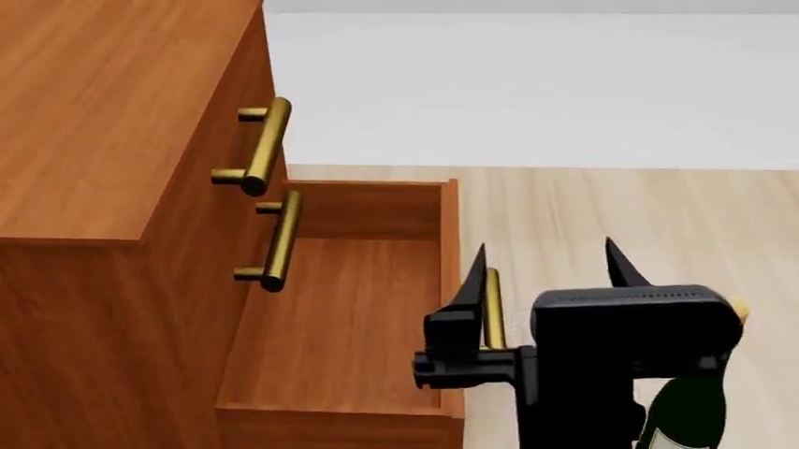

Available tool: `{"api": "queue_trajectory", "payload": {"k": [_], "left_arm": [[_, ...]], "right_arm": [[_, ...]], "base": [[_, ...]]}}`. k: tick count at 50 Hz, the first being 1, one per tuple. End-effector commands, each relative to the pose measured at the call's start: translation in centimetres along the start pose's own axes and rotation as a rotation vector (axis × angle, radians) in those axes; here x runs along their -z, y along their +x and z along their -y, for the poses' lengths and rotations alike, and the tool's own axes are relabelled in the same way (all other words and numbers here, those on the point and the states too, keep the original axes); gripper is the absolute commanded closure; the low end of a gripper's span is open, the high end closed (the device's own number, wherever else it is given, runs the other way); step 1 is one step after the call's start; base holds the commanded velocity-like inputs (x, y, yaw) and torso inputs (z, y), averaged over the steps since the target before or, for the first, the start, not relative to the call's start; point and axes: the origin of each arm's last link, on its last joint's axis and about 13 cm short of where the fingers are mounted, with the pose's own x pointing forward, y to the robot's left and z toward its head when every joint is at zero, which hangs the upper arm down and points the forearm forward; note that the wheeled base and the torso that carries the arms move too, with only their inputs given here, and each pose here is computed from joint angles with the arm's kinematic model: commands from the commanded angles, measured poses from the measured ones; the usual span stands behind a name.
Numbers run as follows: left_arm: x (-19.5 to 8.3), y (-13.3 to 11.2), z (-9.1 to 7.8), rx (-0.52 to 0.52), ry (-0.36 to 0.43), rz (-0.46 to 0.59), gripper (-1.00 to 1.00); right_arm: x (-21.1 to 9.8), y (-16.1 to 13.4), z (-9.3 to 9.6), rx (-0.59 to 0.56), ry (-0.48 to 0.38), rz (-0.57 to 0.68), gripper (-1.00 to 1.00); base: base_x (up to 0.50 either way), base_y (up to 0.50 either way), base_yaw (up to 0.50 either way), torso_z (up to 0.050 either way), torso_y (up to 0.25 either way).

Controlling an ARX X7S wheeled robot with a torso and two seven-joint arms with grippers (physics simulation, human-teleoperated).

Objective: Put the wine bottle in the bottom drawer of the cabinet.

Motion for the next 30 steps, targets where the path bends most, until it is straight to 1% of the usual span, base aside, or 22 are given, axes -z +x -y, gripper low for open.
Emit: {"api": "queue_trajectory", "payload": {"k": [1,2,4,7,15,19,21,23,24,26,28,30], "left_arm": [[0.1,0.0,0.0,0.008,-0.002,-0.011,-1.00],[0.1,0.0,0.0,0.010,-0.002,-0.012,-1.00],[0.1,0.0,0.0,0.011,-0.004,-0.013,-1.00],[0.1,0.0,0.1,0.012,-0.005,-0.011,-1.00],[0.2,0.0,0.1,0.018,-0.005,-0.017,-1.00],[0.2,0.0,0.1,0.023,-0.005,-0.021,-1.00],[0.2,0.0,0.2,0.025,-0.002,-0.022,-1.00],[0.2,0.0,0.2,0.024,-0.001,-0.023,-1.00],[0.2,0.0,0.2,0.025,-0.001,-0.023,-1.00],[0.2,0.0,0.2,0.026,-0.001,-0.023,-1.00],[0.2,0.0,0.2,0.027,-0.002,-0.023,-1.00],[0.2,0.0,0.2,0.027,0.000,-0.023,-1.00]], "right_arm": [[-1.4,-1.4,0.2,-0.005,0.041,-0.014,-1.00],[-1.6,-1.7,0.3,0.002,0.037,-0.020,-1.00],[-2.2,-2.2,0.4,-0.008,0.063,-0.029,-1.00],[-3.1,-3.0,0.5,0.003,0.047,-0.028,-1.00],[-4.4,-4.5,0.8,0.023,0.056,-0.063,-1.00],[-4.6,-5.0,1.3,0.042,0.092,-0.101,-1.00],[-4.9,-5.2,1.5,0.057,0.071,-0.107,-1.00],[-5.1,-5.5,1.7,0.064,0.077,-0.126,-1.00],[-5.2,-5.7,1.8,0.069,0.065,-0.135,-1.00],[-5.4,-6.1,1.9,0.066,0.075,-0.148,-1.00],[-5.7,-6.4,2.3,0.084,0.058,-0.155,-1.00],[-5.7,-6.7,2.4,0.078,0.060,-0.174,-1.00]], "base": [[0.00,0.00,0.00,0.000,0.000],[0.00,0.00,0.00,0.000,0.000],[0.00,0.00,0.00,0.000,0.000],[0.00,0.00,0.00,0.000,0.000],[0.00,0.00,0.00,0.000,0.000],[0.00,0.00,0.00,0.000,0.000],[0.00,0.00,0.00,0.000,0.000],[0.00,0.00,0.00,0.000,0.000],[0.00,0.00,0.00,0.000,0.000],[0.00,0.00,0.00,0.000,0.000],[0.00,0.00,0.00,0.000,0.000],[0.00,0.00,0.00,0.000,0.000]]}}
